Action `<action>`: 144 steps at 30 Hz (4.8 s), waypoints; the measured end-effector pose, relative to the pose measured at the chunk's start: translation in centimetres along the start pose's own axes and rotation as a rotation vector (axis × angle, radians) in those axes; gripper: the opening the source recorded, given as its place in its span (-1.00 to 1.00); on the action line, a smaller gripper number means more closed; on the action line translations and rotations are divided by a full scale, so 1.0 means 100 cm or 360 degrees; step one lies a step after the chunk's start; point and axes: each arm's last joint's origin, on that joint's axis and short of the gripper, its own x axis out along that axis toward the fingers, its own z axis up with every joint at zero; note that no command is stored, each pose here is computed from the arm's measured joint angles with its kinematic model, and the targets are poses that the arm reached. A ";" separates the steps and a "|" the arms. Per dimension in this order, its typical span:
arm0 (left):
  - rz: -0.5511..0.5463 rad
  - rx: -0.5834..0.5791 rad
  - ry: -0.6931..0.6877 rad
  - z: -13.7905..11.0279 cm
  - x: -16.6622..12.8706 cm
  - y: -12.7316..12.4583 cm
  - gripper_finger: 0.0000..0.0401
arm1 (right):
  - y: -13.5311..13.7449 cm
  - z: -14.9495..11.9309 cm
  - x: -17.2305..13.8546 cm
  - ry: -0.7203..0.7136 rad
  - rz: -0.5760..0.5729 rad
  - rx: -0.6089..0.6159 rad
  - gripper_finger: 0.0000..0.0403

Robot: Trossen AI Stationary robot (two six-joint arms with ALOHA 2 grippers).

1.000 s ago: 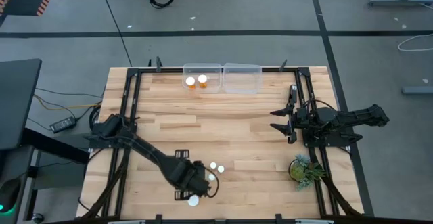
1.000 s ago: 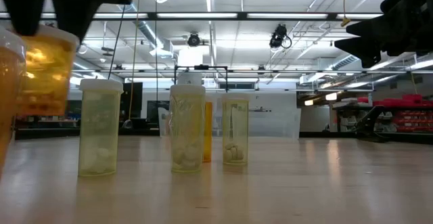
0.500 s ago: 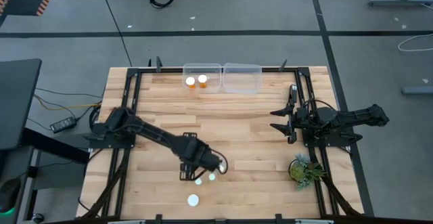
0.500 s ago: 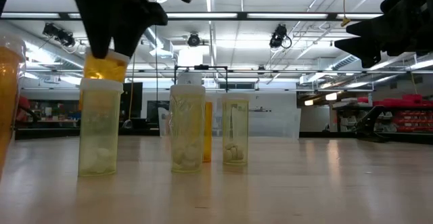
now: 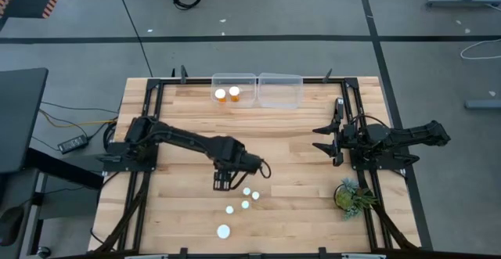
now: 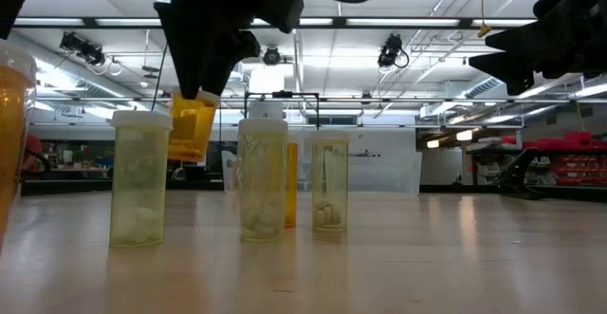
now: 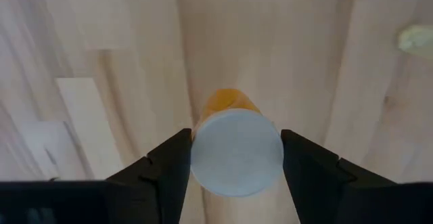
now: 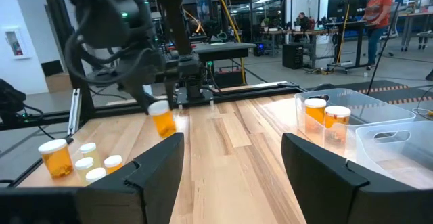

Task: Pick and place medicine bottles into bin by pill shape (circle, oval)
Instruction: Put the large orange pill bottle into the left transparent bin

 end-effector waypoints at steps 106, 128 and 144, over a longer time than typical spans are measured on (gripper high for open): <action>0.0288 -0.0763 -0.0813 -0.008 0.058 0.307 0.06 | 0.000 0.000 0.000 -0.0001 0.0001 0.0001 0.26; 0.0286 -0.0851 -0.0818 -0.012 0.058 0.313 0.08 | 0.000 0.000 0.000 -0.0001 0.0000 0.0001 0.26; 0.0273 -0.0909 -0.0817 -0.014 0.059 0.314 0.07 | 0.000 0.000 0.000 -0.0002 0.0001 0.0001 0.26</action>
